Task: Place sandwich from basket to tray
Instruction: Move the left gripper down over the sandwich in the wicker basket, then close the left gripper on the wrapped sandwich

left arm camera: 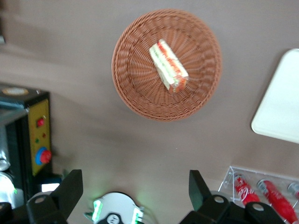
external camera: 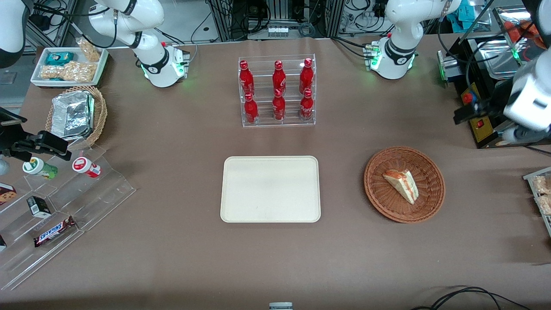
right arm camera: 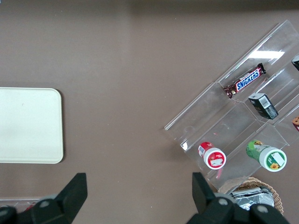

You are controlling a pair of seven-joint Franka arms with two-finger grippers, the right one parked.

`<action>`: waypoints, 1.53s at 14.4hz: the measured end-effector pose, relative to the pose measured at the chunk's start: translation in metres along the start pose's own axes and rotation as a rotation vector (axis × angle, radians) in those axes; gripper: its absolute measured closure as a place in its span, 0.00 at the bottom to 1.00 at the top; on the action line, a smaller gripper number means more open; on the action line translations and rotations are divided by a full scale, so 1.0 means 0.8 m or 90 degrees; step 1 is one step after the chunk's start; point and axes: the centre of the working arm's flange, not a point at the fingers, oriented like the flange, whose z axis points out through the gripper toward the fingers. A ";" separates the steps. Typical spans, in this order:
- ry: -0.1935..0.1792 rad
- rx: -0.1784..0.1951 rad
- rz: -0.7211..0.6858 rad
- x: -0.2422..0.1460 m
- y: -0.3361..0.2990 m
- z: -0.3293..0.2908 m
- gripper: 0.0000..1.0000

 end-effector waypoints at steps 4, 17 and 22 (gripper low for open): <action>-0.032 -0.001 -0.064 0.077 0.009 0.098 0.00; 0.106 -0.102 -0.301 0.119 0.078 0.342 0.00; 0.070 -0.077 -0.316 0.105 0.087 0.389 0.00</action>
